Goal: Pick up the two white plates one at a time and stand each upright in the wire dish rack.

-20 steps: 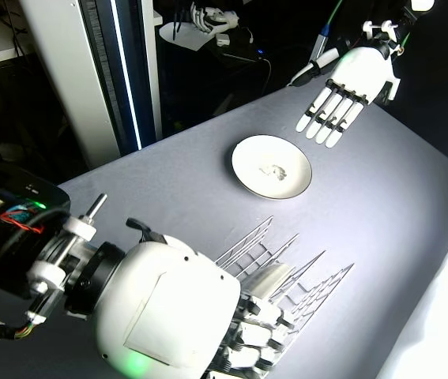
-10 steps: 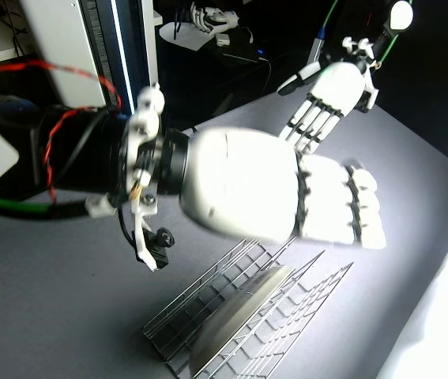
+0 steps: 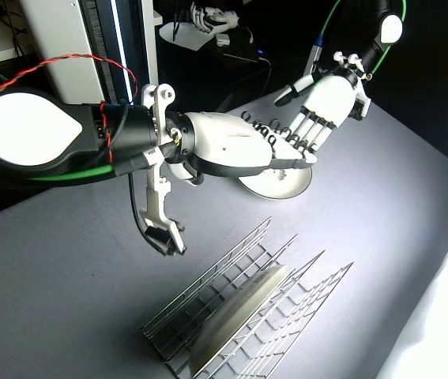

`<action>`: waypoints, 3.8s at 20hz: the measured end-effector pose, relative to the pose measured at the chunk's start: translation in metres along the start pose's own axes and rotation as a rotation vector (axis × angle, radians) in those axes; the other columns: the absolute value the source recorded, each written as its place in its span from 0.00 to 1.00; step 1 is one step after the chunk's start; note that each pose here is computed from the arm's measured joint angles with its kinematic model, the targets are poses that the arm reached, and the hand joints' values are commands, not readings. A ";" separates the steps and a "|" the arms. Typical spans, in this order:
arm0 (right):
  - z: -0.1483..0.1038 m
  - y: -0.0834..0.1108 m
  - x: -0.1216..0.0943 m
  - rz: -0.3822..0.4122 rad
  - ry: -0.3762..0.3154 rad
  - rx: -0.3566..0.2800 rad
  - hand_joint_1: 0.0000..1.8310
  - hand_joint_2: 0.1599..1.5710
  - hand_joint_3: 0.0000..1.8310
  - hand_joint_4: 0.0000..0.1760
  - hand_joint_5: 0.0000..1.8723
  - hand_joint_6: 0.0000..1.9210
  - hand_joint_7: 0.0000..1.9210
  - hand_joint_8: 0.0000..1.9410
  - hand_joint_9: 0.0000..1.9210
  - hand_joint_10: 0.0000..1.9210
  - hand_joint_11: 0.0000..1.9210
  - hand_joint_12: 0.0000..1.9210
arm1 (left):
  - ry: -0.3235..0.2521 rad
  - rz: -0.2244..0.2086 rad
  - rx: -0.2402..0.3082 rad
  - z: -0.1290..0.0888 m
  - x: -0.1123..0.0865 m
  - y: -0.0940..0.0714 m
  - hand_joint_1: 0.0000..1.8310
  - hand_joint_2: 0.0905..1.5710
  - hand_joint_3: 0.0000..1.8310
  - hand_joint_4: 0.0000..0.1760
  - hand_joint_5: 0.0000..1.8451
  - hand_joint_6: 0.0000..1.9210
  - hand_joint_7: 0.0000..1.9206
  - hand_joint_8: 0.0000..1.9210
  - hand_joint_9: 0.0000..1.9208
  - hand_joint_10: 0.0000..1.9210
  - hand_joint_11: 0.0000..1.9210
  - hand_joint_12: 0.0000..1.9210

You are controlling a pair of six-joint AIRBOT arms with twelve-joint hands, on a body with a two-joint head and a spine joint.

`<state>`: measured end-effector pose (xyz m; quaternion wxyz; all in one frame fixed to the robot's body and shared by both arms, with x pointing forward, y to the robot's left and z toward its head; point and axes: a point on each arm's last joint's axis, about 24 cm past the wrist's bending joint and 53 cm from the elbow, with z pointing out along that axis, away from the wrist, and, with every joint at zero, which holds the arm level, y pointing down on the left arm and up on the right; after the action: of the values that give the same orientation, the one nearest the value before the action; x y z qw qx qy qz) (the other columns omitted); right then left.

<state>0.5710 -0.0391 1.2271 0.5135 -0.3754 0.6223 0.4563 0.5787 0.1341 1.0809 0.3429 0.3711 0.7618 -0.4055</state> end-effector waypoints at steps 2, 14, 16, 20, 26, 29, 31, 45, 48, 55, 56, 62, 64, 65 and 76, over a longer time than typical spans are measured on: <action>0.002 0.008 0.004 0.014 0.004 -0.019 0.64 0.54 0.00 0.00 0.00 0.00 0.00 0.00 0.00 0.00 0.00 0.04 | 0.003 0.007 -0.008 0.000 0.001 0.003 0.00 0.69 0.00 0.00 0.00 0.00 0.00 0.00 0.00 0.00 0.00 0.00; 0.005 0.010 0.013 0.021 0.027 -0.018 0.76 0.60 0.00 0.00 0.00 0.00 0.00 0.00 0.00 0.00 0.01 0.01 | 0.075 -0.027 -0.040 -0.007 0.041 0.016 0.00 0.69 0.00 0.00 0.00 0.00 0.00 0.00 0.00 0.00 0.00 0.00; 0.005 0.010 0.013 0.023 0.025 -0.018 0.76 0.61 0.01 0.00 0.00 0.00 0.00 0.00 0.00 0.00 0.00 0.00 | 0.073 -0.033 -0.039 -0.007 0.042 0.016 0.00 0.69 0.00 0.00 0.00 0.00 0.00 0.00 0.00 0.00 0.00 0.00; 0.006 0.009 0.014 0.023 0.028 -0.010 0.75 0.62 0.01 0.00 0.00 0.00 0.00 0.00 0.00 0.00 0.00 0.00 | 0.073 -0.033 -0.039 -0.006 0.042 0.017 0.00 0.69 0.00 0.00 0.00 0.00 0.00 0.00 0.00 0.00 0.00 0.00; 0.034 0.018 0.026 0.044 0.044 -0.029 0.76 0.62 0.00 0.00 0.00 0.00 0.00 0.00 0.00 0.00 0.01 0.01 | 0.071 -0.034 -0.037 -0.006 0.042 0.017 0.00 0.69 0.00 0.00 0.00 0.00 0.00 0.00 0.00 0.00 0.00 0.00; 0.053 0.024 0.036 0.066 0.060 -0.034 0.77 0.62 0.00 0.00 0.00 0.00 0.00 0.00 0.00 0.00 0.01 0.01 | 0.069 -0.036 -0.033 -0.005 0.042 0.016 0.00 0.69 0.00 0.00 0.00 0.00 0.00 0.00 0.00 0.00 0.00 0.00; 0.064 0.027 0.050 0.087 0.085 -0.034 0.78 0.63 0.01 0.00 0.00 0.00 0.00 0.00 0.00 0.00 0.00 0.01 | 0.068 -0.037 -0.031 -0.005 0.041 0.016 0.00 0.69 0.00 0.00 0.00 0.00 0.00 0.00 0.00 0.00 0.00 0.00; 0.133 0.005 0.088 0.137 0.128 0.012 0.86 0.65 0.00 0.00 0.00 0.00 0.00 0.00 0.00 0.00 0.00 0.35 | 0.068 -0.027 -0.028 -0.004 0.039 0.015 0.00 0.70 0.00 0.00 0.00 0.00 0.00 0.00 0.00 0.00 0.00 0.00; 0.140 0.005 0.090 0.140 0.131 0.020 0.89 0.68 0.01 0.00 0.05 0.01 0.04 0.01 0.08 0.02 0.00 0.59 | 0.068 -0.027 -0.029 -0.004 0.039 0.015 0.00 0.69 0.00 0.00 0.00 0.00 0.00 0.00 0.00 0.00 0.00 0.00; 0.143 0.005 0.089 0.151 0.127 0.020 0.95 0.68 0.00 0.00 0.40 0.02 0.40 0.01 0.41 0.04 0.26 0.81 | 0.064 -0.030 -0.028 -0.003 0.039 0.015 0.00 0.69 0.00 0.00 0.00 0.00 0.00 0.00 0.00 0.00 0.00 0.00; 0.144 0.008 0.085 0.160 0.115 0.011 0.95 0.68 0.00 0.00 0.45 0.02 0.45 0.01 0.37 0.53 0.34 0.87 | 0.066 -0.029 -0.030 -0.004 0.039 0.015 0.00 0.69 0.00 0.00 0.00 0.00 0.00 0.00 0.00 0.00 0.00 0.00; 0.141 0.013 0.079 0.156 0.098 -0.018 0.81 0.71 0.00 0.00 0.42 0.64 0.47 0.50 0.40 0.63 0.40 0.85 | 0.064 -0.034 -0.032 -0.004 0.038 0.016 0.00 0.70 0.00 0.00 0.00 0.00 0.00 0.00 0.00 0.00 0.00 0.00; 0.138 0.012 0.074 0.154 0.088 -0.024 0.81 0.70 0.00 0.00 0.42 0.63 0.48 0.49 0.42 0.62 0.42 0.84 | 0.059 -0.022 -0.029 -0.003 0.034 0.015 0.00 0.70 0.00 0.00 0.00 0.00 0.00 0.00 0.00 0.00 0.00 0.00; 0.135 0.012 0.069 0.168 0.076 -0.022 0.81 0.70 0.00 0.00 0.43 0.62 0.47 0.50 0.42 0.62 0.41 0.84 | 0.048 -0.017 -0.026 -0.002 0.028 0.014 0.00 0.70 0.00 0.00 0.00 0.00 0.00 0.00 0.00 0.00 0.00 0.00; 0.094 0.022 0.001 0.301 -0.068 0.012 0.81 0.70 0.00 0.00 0.44 0.61 0.47 0.50 0.42 0.61 0.41 0.83 | -0.126 -0.029 -0.036 -0.055 -0.051 0.008 0.00 0.69 0.00 0.00 0.00 0.00 0.00 0.00 0.00 0.00 0.00 0.00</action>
<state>0.5786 0.0569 1.2249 0.4624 -0.2593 0.6564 0.5368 0.5987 0.1706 1.1441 0.3907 0.3275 0.7513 -0.4191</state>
